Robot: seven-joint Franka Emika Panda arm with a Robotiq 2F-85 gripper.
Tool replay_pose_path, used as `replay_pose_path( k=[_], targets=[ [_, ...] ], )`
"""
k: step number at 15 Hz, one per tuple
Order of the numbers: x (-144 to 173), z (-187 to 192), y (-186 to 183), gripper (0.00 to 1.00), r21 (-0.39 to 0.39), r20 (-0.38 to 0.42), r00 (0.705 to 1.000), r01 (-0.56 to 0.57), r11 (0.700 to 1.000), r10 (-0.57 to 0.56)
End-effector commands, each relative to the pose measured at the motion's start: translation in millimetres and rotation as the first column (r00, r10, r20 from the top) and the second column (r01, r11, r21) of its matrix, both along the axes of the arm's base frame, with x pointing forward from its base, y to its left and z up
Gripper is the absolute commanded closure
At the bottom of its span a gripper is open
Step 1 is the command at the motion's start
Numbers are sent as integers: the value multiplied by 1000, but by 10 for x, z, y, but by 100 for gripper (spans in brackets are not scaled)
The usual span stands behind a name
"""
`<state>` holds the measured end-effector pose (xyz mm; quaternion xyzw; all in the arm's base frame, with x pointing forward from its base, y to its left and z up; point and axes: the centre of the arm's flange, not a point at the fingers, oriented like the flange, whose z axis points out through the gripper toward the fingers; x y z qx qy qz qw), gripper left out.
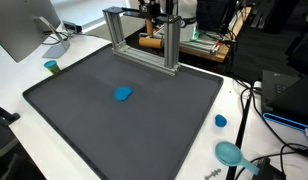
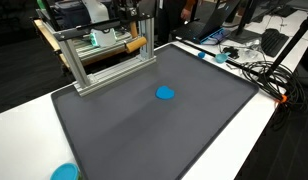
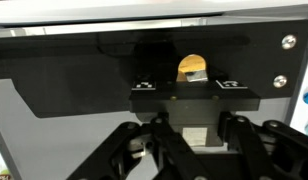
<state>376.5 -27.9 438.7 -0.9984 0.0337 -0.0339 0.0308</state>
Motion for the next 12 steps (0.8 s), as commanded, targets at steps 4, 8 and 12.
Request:
replay_pose_path(
  k=[4,8,12],
  targets=[
    [-228,99,-78,78,36,-40,999,-5,999,6],
    [-276,151,-28,78,23,-65,998,13,1000,-11],
    [-255,153,-64,15,32,-82,997,14,999,-11]
  ],
)
